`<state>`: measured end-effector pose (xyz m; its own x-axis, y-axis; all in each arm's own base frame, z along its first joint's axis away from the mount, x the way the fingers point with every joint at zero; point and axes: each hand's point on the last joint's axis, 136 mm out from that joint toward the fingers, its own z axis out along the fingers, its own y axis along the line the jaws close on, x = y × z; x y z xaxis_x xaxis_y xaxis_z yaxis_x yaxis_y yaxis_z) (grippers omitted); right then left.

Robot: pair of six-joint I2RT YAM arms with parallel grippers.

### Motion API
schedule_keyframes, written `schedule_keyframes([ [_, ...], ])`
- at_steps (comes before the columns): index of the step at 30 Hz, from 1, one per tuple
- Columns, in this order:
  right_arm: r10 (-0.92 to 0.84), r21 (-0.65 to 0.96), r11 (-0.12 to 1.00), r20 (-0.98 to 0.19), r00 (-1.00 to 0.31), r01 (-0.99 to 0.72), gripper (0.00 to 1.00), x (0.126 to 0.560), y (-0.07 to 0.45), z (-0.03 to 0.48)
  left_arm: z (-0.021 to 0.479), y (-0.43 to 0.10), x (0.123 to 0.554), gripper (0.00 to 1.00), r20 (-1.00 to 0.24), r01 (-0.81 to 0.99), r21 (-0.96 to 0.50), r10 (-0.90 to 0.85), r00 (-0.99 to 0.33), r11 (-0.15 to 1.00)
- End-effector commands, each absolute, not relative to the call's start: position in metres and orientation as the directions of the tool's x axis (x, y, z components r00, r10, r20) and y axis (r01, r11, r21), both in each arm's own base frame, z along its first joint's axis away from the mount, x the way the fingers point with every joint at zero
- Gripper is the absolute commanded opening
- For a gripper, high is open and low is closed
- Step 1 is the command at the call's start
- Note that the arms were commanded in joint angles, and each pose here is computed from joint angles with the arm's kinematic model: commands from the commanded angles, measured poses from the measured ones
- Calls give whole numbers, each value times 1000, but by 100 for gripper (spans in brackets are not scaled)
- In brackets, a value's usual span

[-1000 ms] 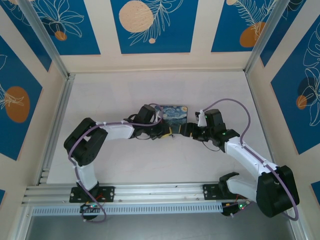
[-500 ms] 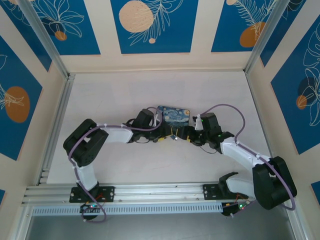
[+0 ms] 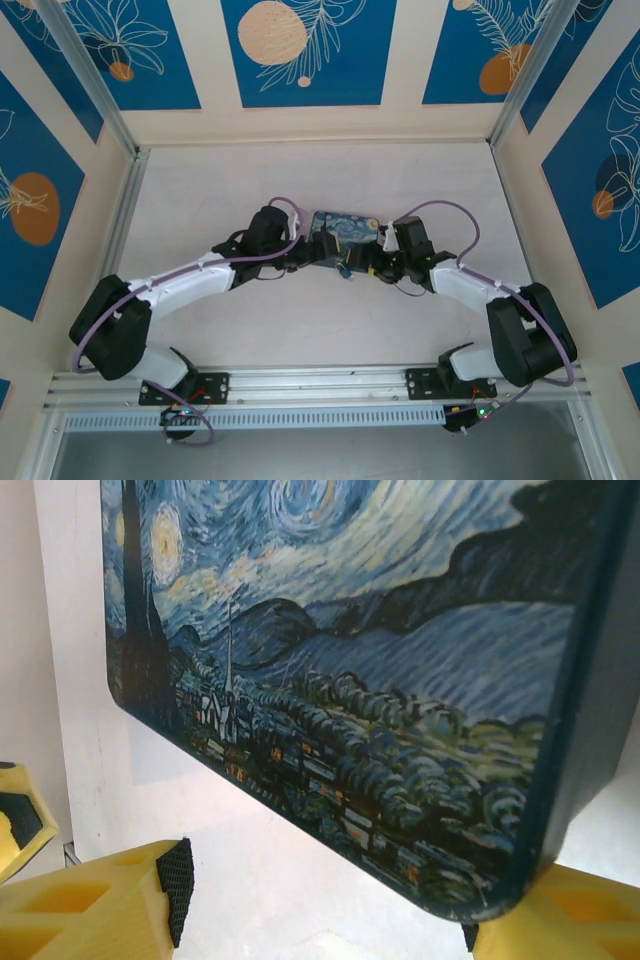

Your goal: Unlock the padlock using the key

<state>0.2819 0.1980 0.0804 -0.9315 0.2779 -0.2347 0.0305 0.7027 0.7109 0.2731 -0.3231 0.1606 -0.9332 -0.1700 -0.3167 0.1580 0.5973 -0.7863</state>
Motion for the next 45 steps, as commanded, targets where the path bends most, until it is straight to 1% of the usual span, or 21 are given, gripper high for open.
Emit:
schedule_keyframes([
  [1, 293, 719, 695, -283, -913, 0, 71, 309, 197, 98, 157, -309, 275, 100, -351, 149, -722, -172, -920, 675],
  [6, 307, 715, 699, -283, -909, 13, 70, 341, 192, 107, 157, -304, 279, 100, -370, 139, -707, -196, -908, 694],
  [8, 290, 720, 694, -277, -916, 2, 68, 347, 194, 110, 158, -303, 283, 100, -378, 136, -699, -202, -903, 702],
  [12, 272, 719, 695, -287, -919, -19, 66, 334, 195, 115, 156, -300, 289, 100, -385, 125, -680, -206, -900, 722],
  [13, 269, 716, 697, -300, -915, -30, 64, 329, 194, 116, 156, -298, 291, 100, -392, 123, -671, -210, -896, 731],
  [19, 261, 656, 755, -342, -903, -30, 62, 302, 183, 92, 148, -287, 308, 100, -423, 81, -622, -247, -872, 779],
  [22, 256, 609, 793, -342, -904, -6, 60, 299, 178, 77, 142, -280, 319, 100, -440, 55, -574, -252, -862, 817],
  [26, 265, 584, 812, -327, -907, 27, 56, 301, 176, 62, 137, -270, 335, 100, -468, 20, -515, -262, -844, 857],
  [31, 194, 587, 809, -304, -933, -23, 56, 301, 186, 51, 133, -263, 351, 100, -505, -14, -475, -286, -814, 880],
  [36, 169, 624, 778, -327, -930, -78, 55, 303, 197, 48, 130, -265, 358, 100, -494, -28, -483, -299, -816, 875],
  [45, 129, 638, 762, -320, -939, -113, 51, 307, 209, 41, 115, -270, 358, 100, -419, -72, -520, -328, -847, 851],
])
